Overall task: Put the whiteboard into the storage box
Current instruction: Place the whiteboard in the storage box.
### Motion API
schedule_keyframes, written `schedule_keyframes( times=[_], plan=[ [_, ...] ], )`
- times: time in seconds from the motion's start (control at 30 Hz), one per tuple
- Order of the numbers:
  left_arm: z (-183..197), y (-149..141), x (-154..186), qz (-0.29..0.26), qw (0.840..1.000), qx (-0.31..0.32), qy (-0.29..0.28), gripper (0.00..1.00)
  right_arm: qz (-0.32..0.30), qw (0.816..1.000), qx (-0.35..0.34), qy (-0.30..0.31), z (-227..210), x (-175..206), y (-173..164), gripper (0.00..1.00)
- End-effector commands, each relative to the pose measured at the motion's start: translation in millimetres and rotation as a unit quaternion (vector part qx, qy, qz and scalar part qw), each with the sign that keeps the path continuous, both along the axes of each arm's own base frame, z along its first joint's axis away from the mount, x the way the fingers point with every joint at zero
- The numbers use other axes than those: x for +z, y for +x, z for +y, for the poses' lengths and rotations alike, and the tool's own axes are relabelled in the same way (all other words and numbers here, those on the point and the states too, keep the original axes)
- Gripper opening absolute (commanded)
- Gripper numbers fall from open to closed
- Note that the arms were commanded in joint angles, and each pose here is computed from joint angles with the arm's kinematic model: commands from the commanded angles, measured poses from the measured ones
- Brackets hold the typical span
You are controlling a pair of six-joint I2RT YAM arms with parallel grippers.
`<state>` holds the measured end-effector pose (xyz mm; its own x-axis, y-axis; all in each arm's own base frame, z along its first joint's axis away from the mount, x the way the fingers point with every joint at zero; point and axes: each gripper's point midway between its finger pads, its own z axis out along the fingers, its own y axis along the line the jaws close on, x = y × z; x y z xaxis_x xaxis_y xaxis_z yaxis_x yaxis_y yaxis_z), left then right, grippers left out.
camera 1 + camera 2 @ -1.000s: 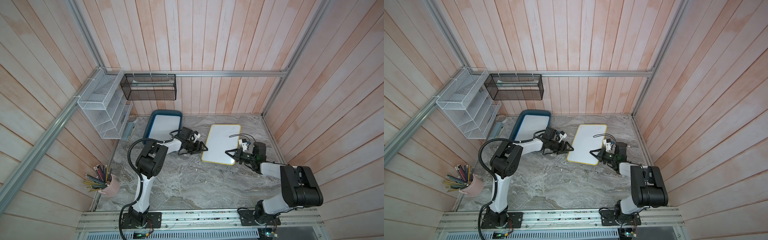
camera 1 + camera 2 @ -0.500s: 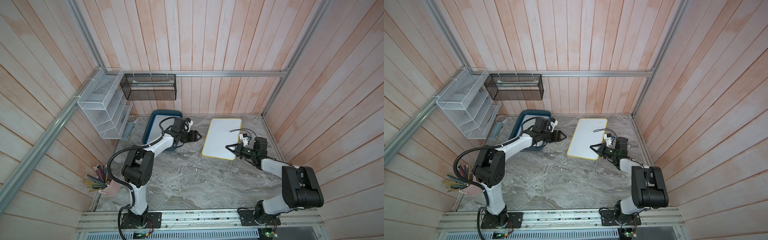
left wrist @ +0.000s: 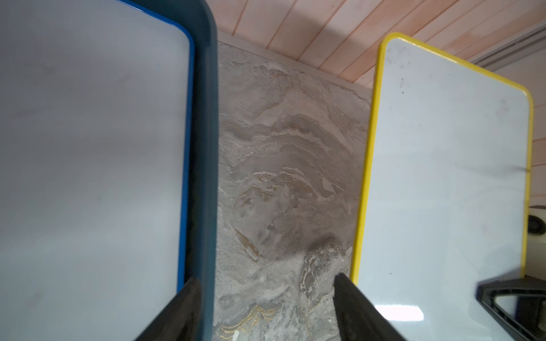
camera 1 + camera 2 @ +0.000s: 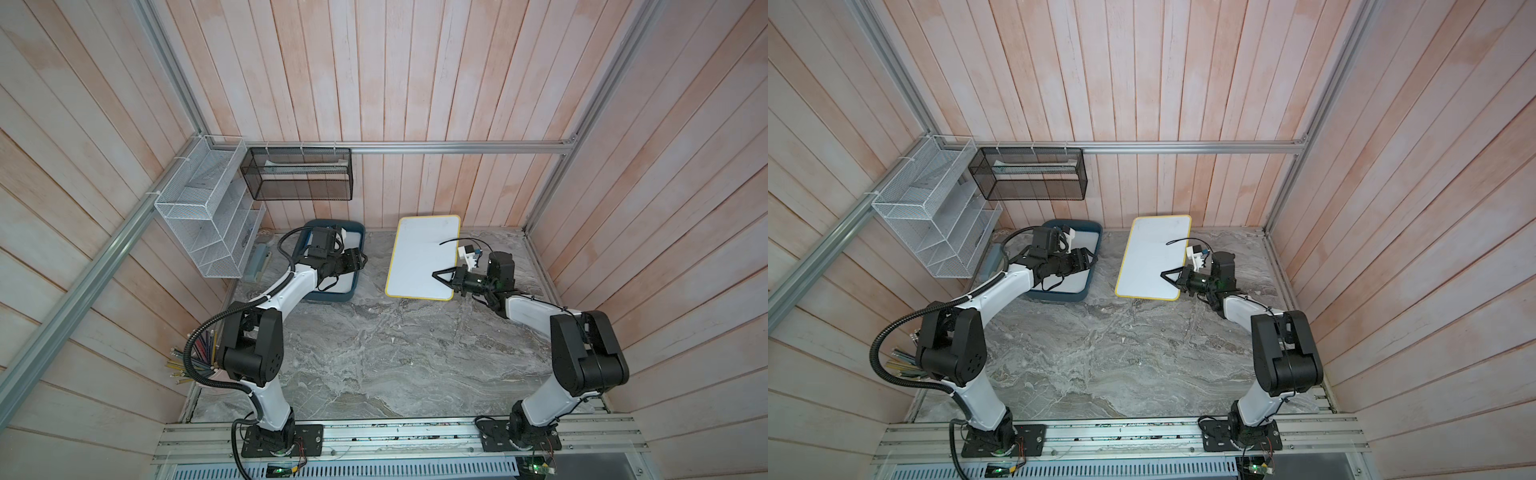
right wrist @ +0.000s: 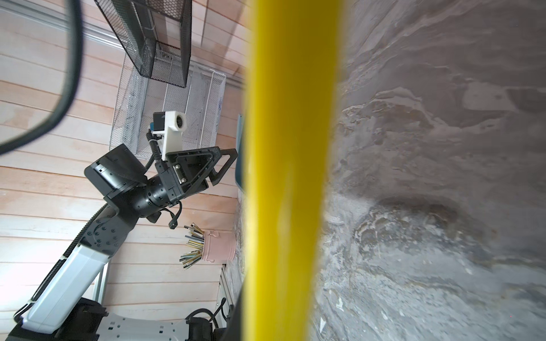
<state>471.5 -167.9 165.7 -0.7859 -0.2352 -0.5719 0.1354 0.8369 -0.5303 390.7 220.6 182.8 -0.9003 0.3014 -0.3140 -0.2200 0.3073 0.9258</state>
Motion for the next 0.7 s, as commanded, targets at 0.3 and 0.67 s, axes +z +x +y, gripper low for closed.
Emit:
schedule_keyframes(
  times=[0.3,0.67],
  plan=[
    [68.9,-8.2,-4.4,0.027,0.996,0.08,-0.024,0.73,-0.065,0.995,0.058,0.053,80.7,42.4,17.9,0.0],
    [107.0,-12.3,-11.9,0.025,0.991,0.129,-0.037,0.72,-0.057,0.992,0.074,0.091,139.4,45.7,38.4,0.0]
  ],
)
